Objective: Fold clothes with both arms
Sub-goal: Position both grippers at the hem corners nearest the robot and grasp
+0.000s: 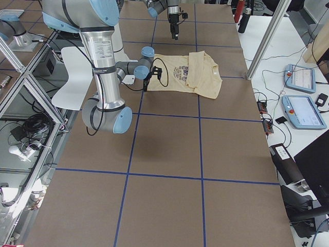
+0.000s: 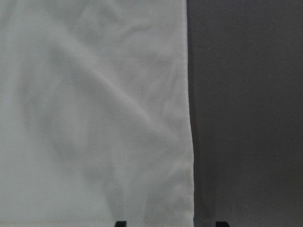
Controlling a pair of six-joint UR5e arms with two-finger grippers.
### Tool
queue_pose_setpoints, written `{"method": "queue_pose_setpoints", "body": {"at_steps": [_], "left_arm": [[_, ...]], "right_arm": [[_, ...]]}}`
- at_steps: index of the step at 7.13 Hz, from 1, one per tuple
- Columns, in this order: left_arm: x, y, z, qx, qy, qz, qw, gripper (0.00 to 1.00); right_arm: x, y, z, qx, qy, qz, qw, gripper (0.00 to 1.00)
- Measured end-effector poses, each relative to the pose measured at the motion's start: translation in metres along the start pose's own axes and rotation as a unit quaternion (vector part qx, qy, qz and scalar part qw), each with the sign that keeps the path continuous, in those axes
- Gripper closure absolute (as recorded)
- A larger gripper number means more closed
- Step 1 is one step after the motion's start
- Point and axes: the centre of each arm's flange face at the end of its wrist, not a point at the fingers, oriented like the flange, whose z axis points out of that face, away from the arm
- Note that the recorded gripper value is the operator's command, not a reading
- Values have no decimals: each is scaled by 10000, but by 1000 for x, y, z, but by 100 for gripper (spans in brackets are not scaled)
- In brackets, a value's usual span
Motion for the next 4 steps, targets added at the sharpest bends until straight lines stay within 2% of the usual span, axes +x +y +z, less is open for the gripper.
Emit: {"method": "queue_pose_setpoints", "body": {"at_steps": [2,3,4], "left_arm": [[0,0,-1,3,4,1,10000,0],[1,0,-1,3,7,2,10000,0],[1,0,0,2,8,4,10000,0]], "right_arm": [[2,-1,4,-22,46,23,10000,30],[3,-2,7,-34,76,34,10000,38],[4,-2,9,-45,98,42,9999,58]]}}
